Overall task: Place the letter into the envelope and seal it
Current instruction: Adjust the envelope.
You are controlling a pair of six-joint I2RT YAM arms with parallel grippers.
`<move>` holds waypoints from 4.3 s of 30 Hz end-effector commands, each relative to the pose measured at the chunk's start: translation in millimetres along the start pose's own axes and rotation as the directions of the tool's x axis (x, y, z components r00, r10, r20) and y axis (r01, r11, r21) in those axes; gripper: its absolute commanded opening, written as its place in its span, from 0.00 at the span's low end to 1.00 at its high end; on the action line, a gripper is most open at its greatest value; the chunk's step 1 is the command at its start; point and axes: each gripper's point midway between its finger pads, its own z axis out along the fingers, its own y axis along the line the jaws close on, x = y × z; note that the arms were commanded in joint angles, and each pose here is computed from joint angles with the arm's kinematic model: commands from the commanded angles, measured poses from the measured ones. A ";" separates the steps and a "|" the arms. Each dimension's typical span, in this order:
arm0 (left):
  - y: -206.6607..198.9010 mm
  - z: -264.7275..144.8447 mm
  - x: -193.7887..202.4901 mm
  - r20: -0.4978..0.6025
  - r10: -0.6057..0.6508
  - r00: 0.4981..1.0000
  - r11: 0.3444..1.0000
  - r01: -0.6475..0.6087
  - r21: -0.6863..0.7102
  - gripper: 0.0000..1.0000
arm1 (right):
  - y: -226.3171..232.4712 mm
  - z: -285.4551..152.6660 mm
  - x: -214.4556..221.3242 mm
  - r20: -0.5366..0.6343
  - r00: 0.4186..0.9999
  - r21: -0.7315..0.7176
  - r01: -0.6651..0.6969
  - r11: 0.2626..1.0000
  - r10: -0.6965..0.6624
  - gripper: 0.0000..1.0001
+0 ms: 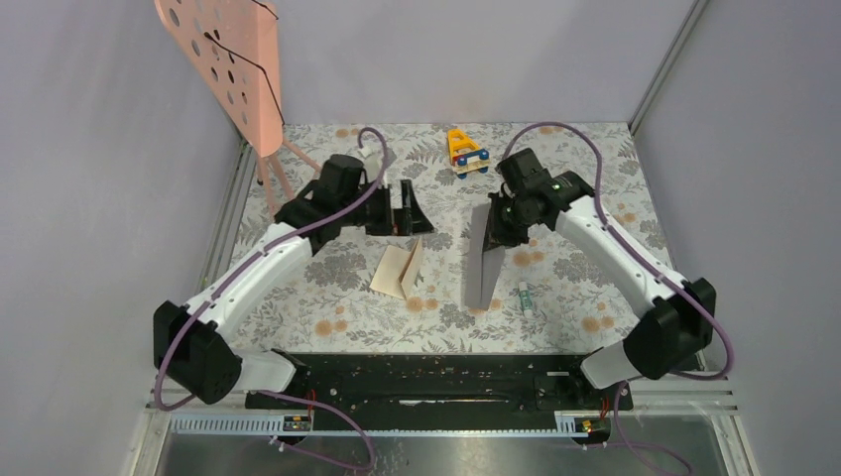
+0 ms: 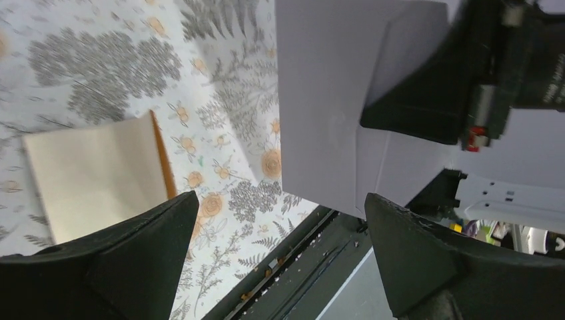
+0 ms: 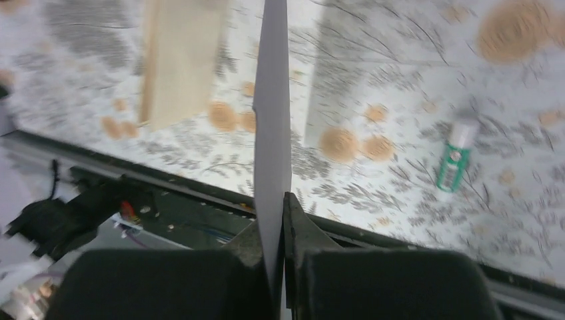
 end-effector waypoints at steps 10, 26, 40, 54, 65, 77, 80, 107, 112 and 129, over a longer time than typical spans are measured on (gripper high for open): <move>-1.5 61.6 76.9 -0.281 -0.080 0.956 0.994 0.096 0.043 0.99 | -43.8 55.2 22.8 -0.140 0.969 0.285 -0.156 0.946 0.202 0.00; -11.5 115.6 112.6 -0.410 0.007 0.912 0.999 0.007 0.032 0.86 | -20.9 81.7 27.6 -0.240 0.929 0.218 -0.231 0.948 0.282 0.00; -12.8 135.5 117.6 -0.409 -0.003 0.913 1.000 -0.010 -0.029 0.77 | -19.0 77.7 26.1 -0.227 0.930 0.208 -0.243 0.947 0.288 0.00; 2.0 145.8 116.6 -0.393 0.041 0.919 0.979 -0.116 -0.169 0.69 | -5.6 79.0 22.4 -0.233 0.921 0.156 -0.282 0.947 0.313 0.00; 8.2 146.3 118.4 -0.390 0.095 0.916 0.950 -0.200 -0.238 0.64 | 9.2 80.7 25.0 -0.272 0.905 0.097 -0.312 0.945 0.327 0.00; -7.6 112.2 107.8 -0.387 0.038 0.921 0.998 -0.057 -0.038 0.74 | 14.5 86.2 33.0 -0.309 0.888 0.060 -0.340 0.939 0.341 0.00; -2.8 101.7 103.4 -0.383 -0.022 0.923 0.998 0.041 0.042 0.75 | 13.9 84.3 33.7 -0.307 0.890 0.058 -0.335 0.940 0.336 0.00; 30.6 90.2 97.0 -0.367 -0.092 0.926 0.995 0.070 -0.073 0.66 | -4.7 72.1 34.7 -0.288 0.892 0.140 -0.321 0.936 0.349 0.00; 14.8 79.8 84.8 -0.335 -0.068 0.940 0.998 0.061 -0.032 0.67 | -67.2 27.1 38.3 -0.292 0.920 0.379 -0.139 0.915 0.260 0.00; 9.2 90.0 81.9 -0.354 -0.094 0.930 0.995 0.094 -0.017 0.68 | -85.7 37.7 -2.1 -0.357 0.870 0.634 -0.042 0.772 0.340 0.00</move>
